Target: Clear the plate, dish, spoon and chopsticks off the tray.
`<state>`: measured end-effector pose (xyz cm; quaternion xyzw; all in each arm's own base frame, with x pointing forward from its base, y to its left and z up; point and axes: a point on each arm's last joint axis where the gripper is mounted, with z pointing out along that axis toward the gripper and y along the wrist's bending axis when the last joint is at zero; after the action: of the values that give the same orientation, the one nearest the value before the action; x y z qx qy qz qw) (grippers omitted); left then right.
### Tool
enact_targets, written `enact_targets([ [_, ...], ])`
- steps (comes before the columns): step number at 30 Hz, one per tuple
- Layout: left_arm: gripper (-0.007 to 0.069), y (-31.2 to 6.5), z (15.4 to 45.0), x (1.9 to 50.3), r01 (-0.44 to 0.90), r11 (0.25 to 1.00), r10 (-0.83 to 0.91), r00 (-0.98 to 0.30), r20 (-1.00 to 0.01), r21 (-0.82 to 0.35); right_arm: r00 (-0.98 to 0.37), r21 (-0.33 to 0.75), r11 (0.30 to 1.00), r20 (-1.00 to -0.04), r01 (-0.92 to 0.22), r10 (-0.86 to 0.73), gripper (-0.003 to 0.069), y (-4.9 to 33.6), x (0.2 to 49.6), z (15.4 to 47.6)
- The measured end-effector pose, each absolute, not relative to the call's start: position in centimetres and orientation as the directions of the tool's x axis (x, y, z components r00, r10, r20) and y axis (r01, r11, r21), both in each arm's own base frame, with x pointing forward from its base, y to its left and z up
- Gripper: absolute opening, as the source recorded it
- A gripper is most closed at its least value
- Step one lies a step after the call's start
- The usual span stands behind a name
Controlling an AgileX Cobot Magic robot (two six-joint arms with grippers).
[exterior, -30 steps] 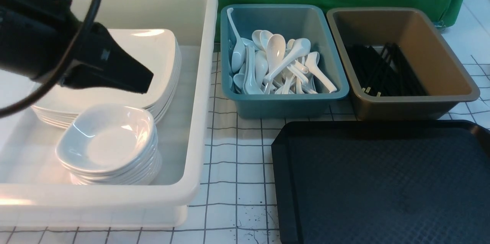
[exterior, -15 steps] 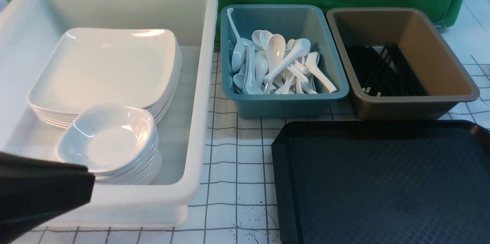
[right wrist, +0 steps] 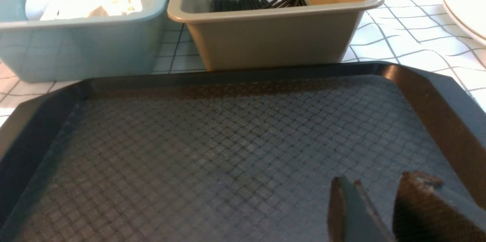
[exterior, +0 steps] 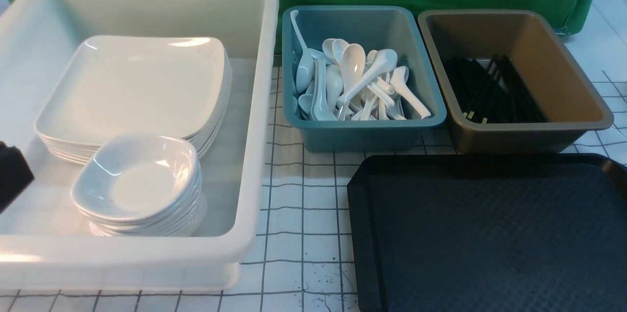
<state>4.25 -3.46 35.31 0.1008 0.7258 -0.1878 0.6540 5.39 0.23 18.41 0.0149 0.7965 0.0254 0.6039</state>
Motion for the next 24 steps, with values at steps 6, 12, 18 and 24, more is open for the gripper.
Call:
enact_targets([
  [6,-0.0001,-2.8,34.9,4.5,0.336,0.942,0.030,-0.113,-0.993,-0.010,-0.270,0.058,0.998,-0.961,-0.007,0.054,0.0240,0.2,5.4,18.4],
  [12,-0.0001,-2.4,34.9,4.6,0.299,0.952,0.095,-0.100,-0.991,0.061,-0.270,0.058,0.998,-0.961,-0.007,0.054,0.0240,0.2,5.4,18.4],
  [18,-0.0001,-2.2,33.9,5.2,0.271,0.961,0.082,-0.087,-0.993,0.055,-0.270,0.058,0.998,-0.961,-0.007,0.054,0.0240,0.2,5.4,18.4],
  [24,-0.0001,-1.5,30.6,5.8,0.180,0.983,-0.013,-0.089,-0.996,-0.029,-0.270,0.058,0.998,-0.961,-0.007,0.054,0.0240,0.2,5.4,18.4],
])
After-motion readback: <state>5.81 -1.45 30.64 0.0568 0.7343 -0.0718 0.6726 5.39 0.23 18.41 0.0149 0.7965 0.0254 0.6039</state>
